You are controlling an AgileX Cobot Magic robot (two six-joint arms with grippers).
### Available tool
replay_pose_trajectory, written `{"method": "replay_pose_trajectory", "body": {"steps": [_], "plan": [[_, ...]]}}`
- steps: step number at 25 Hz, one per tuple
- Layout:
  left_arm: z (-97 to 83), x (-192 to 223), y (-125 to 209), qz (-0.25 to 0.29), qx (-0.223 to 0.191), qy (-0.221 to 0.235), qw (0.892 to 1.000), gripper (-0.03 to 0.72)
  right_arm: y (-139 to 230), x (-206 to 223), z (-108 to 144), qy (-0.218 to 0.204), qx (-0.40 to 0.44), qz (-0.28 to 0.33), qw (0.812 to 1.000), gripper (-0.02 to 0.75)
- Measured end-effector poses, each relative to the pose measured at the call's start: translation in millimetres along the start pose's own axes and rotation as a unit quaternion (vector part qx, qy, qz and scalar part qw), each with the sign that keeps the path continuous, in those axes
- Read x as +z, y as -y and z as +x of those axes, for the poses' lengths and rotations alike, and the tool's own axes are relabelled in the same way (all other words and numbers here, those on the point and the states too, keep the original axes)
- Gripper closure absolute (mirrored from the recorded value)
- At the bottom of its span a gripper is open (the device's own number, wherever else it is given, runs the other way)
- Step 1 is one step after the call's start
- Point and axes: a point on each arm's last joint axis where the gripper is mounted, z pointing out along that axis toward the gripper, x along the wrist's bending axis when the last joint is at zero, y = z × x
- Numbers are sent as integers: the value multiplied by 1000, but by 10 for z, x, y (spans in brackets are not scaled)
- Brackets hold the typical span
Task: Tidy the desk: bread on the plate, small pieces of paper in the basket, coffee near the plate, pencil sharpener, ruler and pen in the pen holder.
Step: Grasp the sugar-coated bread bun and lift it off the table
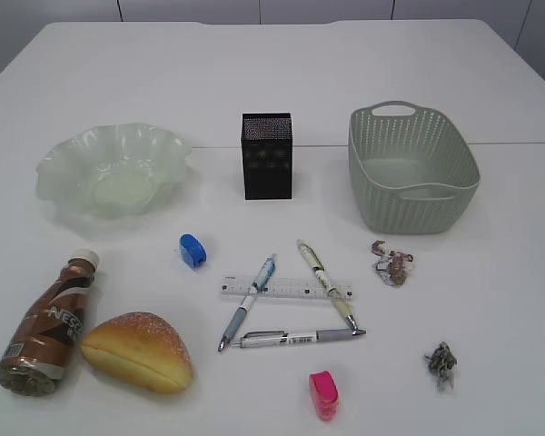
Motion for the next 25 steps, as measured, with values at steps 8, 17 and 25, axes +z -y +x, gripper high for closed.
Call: {"method": "replay_pose_trajectory", "body": {"steps": [8,17,25], "plan": [[-13,0,0,0,-4,7,1000,201,-1,-1,21,-11,5,-1,1000,192],[-34,-15,-42,-20,-10,18,1000,201,-309,-76,146,-96,89,-141,981,192],[-49,-48,-442,-77,-22,26,996,202,-629,277,128,-97,119,-73,985,192]]}}
